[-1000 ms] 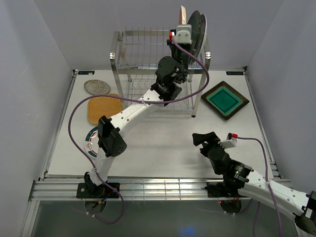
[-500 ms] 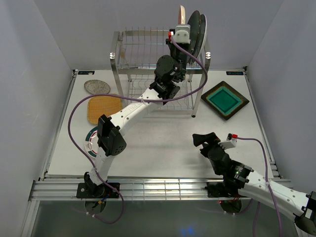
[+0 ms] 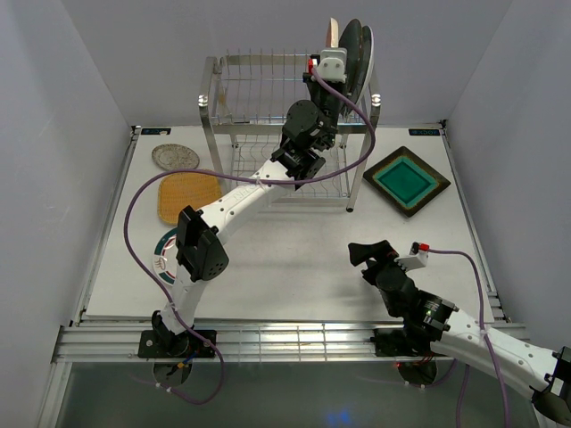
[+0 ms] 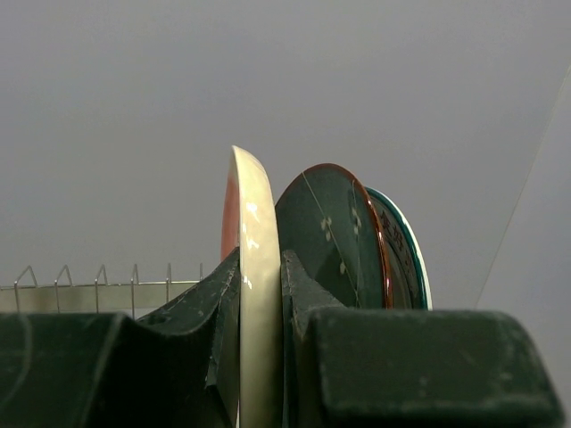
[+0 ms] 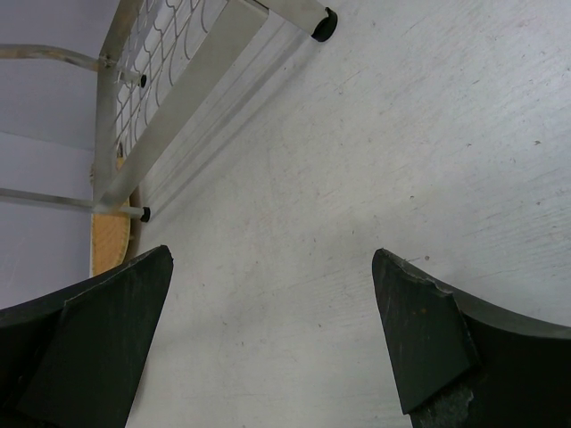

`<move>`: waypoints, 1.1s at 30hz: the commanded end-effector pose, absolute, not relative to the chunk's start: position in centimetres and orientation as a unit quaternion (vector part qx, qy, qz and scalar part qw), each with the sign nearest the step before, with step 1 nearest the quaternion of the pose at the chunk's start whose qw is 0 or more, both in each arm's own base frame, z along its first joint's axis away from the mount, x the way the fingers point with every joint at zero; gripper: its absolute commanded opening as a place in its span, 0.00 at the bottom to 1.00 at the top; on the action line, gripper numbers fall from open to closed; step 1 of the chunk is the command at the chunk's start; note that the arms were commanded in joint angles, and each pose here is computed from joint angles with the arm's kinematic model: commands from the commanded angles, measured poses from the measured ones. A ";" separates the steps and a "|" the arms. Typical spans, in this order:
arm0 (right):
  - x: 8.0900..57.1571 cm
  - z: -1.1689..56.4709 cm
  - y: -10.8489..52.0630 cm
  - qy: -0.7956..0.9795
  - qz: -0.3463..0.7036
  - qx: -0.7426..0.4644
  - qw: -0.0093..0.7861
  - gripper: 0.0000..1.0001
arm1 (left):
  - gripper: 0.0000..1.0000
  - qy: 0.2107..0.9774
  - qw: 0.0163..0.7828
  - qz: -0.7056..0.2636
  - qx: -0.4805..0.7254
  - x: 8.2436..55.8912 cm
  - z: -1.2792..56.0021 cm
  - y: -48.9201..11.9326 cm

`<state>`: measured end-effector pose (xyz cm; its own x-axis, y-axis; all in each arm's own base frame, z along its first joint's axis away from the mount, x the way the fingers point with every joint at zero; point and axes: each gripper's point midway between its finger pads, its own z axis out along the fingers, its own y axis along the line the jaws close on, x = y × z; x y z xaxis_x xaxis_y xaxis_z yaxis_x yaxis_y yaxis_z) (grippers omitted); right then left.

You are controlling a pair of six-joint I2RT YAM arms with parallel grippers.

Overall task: Load the plates into the dish rack
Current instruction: Insert the plate into the dish rack.

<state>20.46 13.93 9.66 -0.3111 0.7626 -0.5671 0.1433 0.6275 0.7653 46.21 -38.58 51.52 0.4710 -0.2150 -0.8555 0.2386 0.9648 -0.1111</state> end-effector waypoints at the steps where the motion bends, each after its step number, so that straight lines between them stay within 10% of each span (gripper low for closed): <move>1: 20.8 10.2 13.7 0.735 0.313 0.316 0.513 0.98 | 0.06 0.432 0.884 -0.176 -0.009 43.7 57.0 -36.7; 33: 20.6 10.1 14.1 0.740 0.319 0.312 0.503 0.98 | 0.45 0.420 0.890 -0.176 -0.009 41.5 59.2 -35.0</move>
